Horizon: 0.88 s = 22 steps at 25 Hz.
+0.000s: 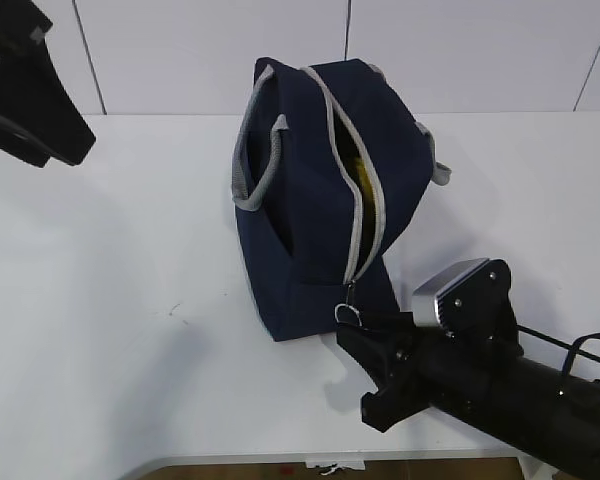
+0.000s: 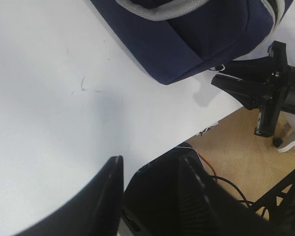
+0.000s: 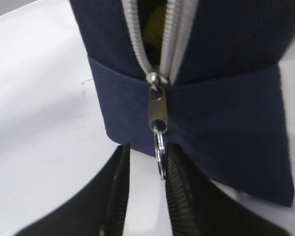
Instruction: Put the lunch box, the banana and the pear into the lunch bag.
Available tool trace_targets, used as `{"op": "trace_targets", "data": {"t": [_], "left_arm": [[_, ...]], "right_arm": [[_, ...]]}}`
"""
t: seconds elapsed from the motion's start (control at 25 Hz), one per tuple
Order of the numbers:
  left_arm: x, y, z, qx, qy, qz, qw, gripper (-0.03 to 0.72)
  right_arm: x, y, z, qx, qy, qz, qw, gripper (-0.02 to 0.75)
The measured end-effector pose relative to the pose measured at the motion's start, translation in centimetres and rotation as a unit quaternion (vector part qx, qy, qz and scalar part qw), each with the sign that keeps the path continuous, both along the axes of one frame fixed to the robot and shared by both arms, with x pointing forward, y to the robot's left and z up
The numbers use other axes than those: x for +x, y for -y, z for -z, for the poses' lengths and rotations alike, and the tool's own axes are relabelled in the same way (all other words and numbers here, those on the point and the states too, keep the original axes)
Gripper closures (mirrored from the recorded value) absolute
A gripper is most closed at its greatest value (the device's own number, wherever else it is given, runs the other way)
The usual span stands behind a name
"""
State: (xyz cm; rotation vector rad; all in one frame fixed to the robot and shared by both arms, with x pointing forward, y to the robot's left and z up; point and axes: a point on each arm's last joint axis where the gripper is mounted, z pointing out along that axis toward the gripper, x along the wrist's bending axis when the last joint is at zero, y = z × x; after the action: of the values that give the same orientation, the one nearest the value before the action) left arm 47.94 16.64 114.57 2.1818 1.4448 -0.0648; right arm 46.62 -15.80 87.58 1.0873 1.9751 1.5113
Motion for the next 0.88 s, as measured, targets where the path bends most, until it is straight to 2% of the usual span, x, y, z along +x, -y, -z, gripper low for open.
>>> {"op": "trace_targets", "data": {"t": [0.36, 0.6, 0.88], "left_arm": [[-0.1, 0.21, -0.08, -0.013, -0.006, 0.001, 1.0, 0.41], [-0.13, 0.29, -0.11, -0.018, -0.008, 0.002, 1.0, 0.415], [-0.21, 0.44, -0.18, -0.028, -0.012, 0.002, 1.0, 0.42]], "right_arm": [[0.0, 0.0, 0.0, 0.004, -0.004, 0.002, 1.0, 0.69], [0.0, 0.0, 0.0, 0.006, -0.005, 0.002, 1.0, 0.737], [-0.32, 0.33, 0.15, 0.02, -0.021, 0.018, 0.999, 0.737]]}}
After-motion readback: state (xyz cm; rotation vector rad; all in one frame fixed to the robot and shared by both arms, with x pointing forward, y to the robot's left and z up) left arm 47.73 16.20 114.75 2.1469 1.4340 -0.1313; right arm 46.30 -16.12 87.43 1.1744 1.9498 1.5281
